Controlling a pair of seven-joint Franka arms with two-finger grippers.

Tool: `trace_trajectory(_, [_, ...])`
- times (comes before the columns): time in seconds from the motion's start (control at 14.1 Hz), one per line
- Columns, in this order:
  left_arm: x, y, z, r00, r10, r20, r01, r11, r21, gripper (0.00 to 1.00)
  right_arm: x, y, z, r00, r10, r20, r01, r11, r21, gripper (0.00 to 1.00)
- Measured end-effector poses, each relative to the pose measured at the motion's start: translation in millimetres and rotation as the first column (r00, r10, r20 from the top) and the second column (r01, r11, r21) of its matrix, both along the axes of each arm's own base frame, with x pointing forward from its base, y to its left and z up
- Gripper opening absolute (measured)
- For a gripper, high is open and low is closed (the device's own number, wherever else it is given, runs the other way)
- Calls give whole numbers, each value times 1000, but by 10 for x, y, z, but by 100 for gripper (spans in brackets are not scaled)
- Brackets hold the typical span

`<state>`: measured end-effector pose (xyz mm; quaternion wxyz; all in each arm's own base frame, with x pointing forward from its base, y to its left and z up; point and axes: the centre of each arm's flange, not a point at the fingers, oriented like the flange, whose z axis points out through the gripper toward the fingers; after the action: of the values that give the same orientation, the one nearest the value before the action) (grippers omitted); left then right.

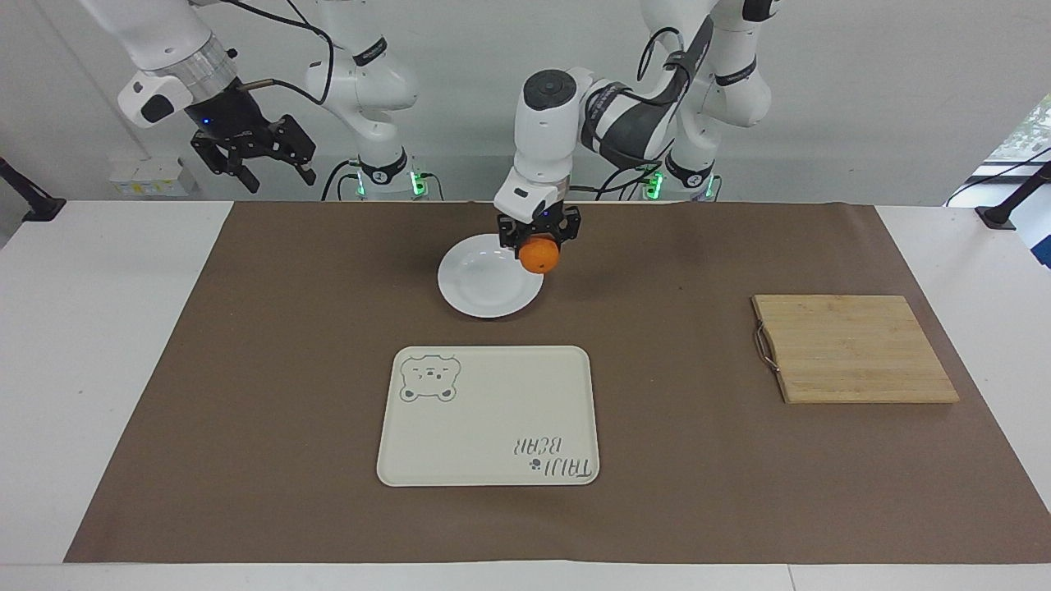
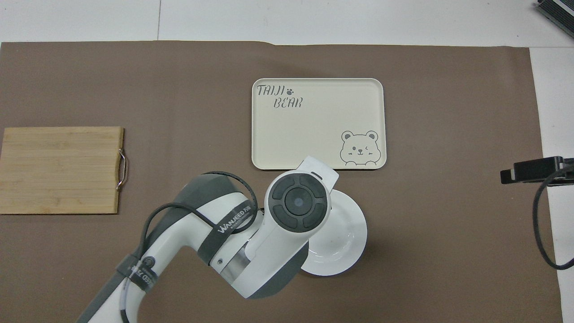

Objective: Place orange and plate with both arms
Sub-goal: 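Carry the orange with the left gripper over the white plate, then release the orange onto the plate and withdraw the left gripper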

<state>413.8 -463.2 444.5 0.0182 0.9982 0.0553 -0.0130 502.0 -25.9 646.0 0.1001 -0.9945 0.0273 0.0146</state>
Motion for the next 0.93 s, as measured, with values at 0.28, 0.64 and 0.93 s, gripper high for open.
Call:
trace_trajectory(0.28, [-290, -256, -216, 1000, -4, 16, 4, 1000, -20, 78, -4, 0, -8, 1000, 0, -2, 0, 1000, 1, 100])
trace_trajectory(0.64, [-472, -360, -396, 999, -26, 25, 26, 999, -32, 78, 0, 40, -36, 1000, -4, -3, 4, 998, 64, 100])
trace_trajectory(0.93, [-690, -541, -719, 999, -34, 13, 34, 999, -19, 78, -3, -90, -129, 1000, 21, 16, -23, 990, 141, 100])
